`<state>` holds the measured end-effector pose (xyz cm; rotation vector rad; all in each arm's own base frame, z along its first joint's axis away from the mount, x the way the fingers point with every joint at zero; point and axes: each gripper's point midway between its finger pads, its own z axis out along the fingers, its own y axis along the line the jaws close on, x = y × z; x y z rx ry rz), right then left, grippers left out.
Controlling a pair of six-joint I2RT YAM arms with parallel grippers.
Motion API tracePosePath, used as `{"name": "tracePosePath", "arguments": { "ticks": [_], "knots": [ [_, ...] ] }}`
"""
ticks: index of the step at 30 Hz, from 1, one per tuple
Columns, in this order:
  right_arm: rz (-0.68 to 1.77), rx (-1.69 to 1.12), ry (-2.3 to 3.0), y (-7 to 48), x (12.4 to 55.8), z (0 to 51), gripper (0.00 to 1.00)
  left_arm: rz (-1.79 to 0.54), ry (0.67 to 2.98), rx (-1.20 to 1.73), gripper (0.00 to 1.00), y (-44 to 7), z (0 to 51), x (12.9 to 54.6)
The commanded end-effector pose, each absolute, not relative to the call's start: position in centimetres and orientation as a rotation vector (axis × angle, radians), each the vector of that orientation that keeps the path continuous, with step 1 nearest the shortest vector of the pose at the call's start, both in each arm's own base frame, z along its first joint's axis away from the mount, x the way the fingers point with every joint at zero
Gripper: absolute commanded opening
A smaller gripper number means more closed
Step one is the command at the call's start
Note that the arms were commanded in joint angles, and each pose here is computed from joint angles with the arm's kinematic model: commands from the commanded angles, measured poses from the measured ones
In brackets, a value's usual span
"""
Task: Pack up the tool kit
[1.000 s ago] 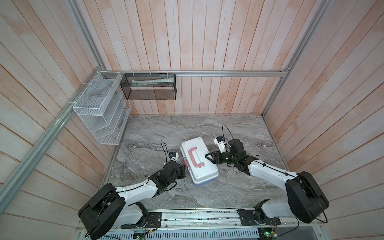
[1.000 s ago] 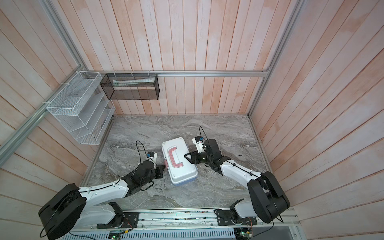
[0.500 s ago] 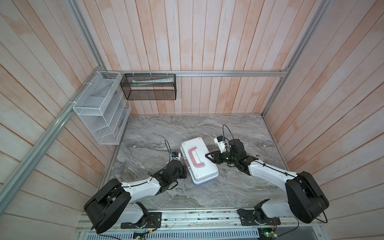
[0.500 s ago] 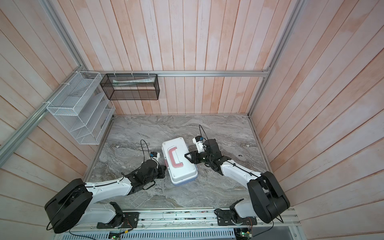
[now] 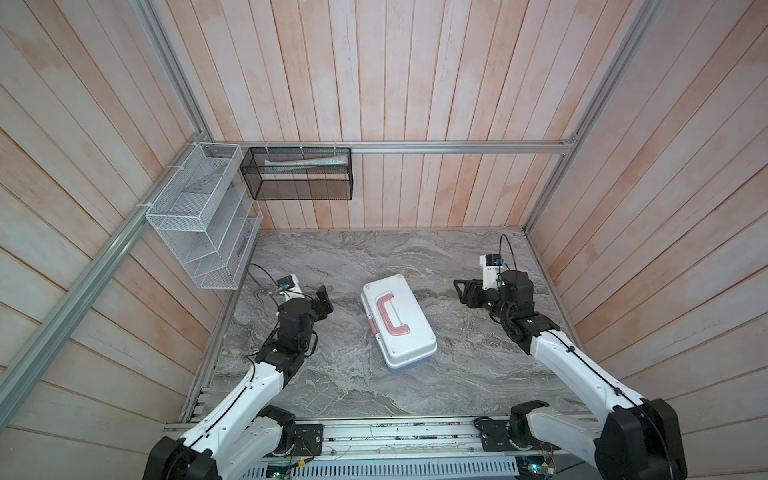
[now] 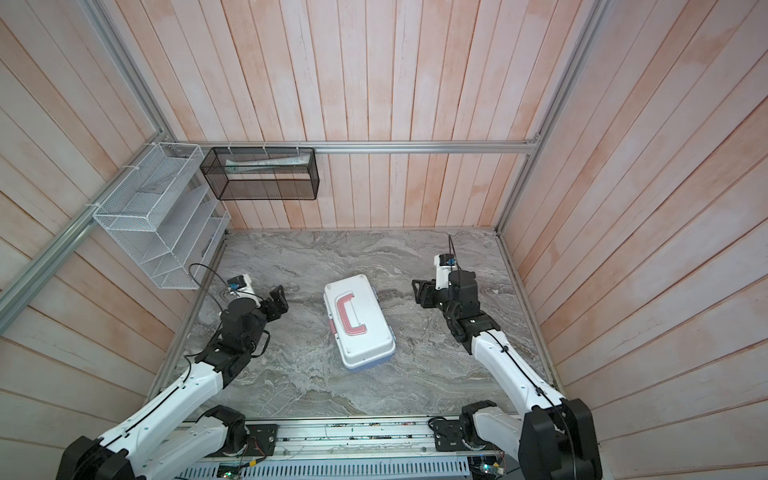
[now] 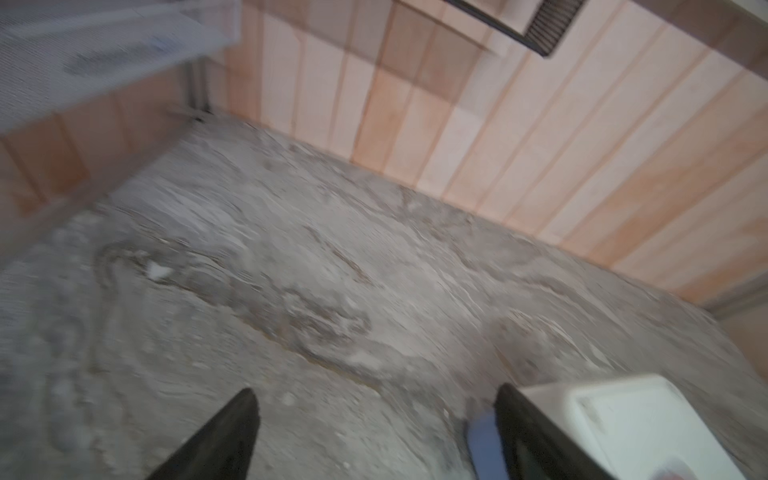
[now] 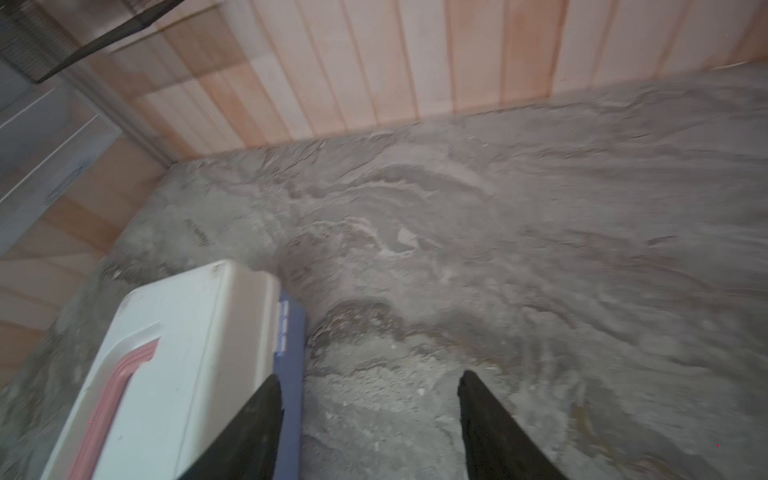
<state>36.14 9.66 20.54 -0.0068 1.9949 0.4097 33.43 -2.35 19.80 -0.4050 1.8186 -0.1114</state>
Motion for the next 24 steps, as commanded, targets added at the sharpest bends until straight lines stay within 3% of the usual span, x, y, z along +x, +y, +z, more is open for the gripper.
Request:
{"name": "tracePosePath", "arguments": {
  "ticks": [1, 7, 9, 17, 24],
  "knots": [
    [-0.003, 0.129, 1.931, 2.4, 36.4, 18.7, 0.68, 0.143, 1.789, -0.413, 1.0, 2.2, 19.0, 33.1],
    [-0.117, 0.228, 1.889, -1.7, 35.3, 13.5, 0.7, 0.284, 1.607, -0.278, 1.0, 3.6, 18.1, 33.0],
    [-0.08, 0.214, 1.861, -2.0, 34.9, 12.2, 0.69, 0.27, 1.651, -0.31, 1.0, 4.3, 16.8, 33.6],
    [-0.014, 0.155, 1.654, -2.1, 35.2, 15.1, 0.68, 0.146, 1.602, -0.172, 1.0, 2.3, 16.3, 36.3],
    [-0.101, 0.194, 1.636, -3.7, 35.9, 14.7, 0.66, 0.038, 1.7, -0.128, 1.0, 2.2, 13.0, 38.7]
  ]
}}
